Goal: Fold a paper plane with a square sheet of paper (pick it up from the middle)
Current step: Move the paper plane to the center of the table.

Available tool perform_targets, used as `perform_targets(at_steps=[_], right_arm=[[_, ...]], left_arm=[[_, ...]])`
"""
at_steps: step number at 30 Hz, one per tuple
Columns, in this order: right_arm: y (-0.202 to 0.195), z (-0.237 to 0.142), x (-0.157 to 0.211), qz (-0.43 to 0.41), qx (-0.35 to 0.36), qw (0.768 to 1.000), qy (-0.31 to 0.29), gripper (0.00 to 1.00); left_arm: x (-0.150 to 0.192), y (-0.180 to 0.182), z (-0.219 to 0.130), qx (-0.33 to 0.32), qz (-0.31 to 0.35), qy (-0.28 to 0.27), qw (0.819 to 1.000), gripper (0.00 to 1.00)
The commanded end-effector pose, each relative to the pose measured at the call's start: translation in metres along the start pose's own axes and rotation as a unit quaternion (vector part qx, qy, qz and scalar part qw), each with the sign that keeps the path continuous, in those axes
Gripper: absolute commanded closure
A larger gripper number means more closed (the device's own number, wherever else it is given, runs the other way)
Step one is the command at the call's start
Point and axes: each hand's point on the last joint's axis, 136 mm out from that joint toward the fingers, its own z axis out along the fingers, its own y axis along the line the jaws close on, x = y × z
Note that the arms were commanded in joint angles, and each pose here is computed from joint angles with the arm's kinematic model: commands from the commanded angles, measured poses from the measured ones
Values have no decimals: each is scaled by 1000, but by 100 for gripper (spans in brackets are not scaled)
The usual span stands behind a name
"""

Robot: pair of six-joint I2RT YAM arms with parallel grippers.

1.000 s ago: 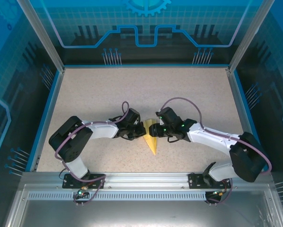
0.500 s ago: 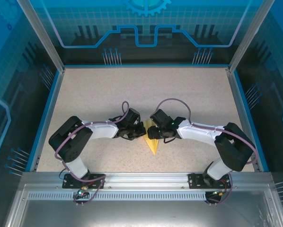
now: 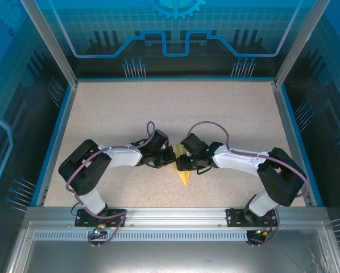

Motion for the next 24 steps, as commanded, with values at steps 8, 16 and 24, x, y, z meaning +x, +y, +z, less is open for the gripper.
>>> perform_targets(at_steps=[8,16,24], right_arm=[[11,4,16,11,-24,999,24,49],[6,7,14,10,-6,1000,22,48],[16,7,14,-5,-33,999,21,35]], left_arm=[[-1,-35,-13,69,3,8,998,99],[1,-36,-14,72,5,13,997,98],[1,-34,-11,67,4,15,998,97]])
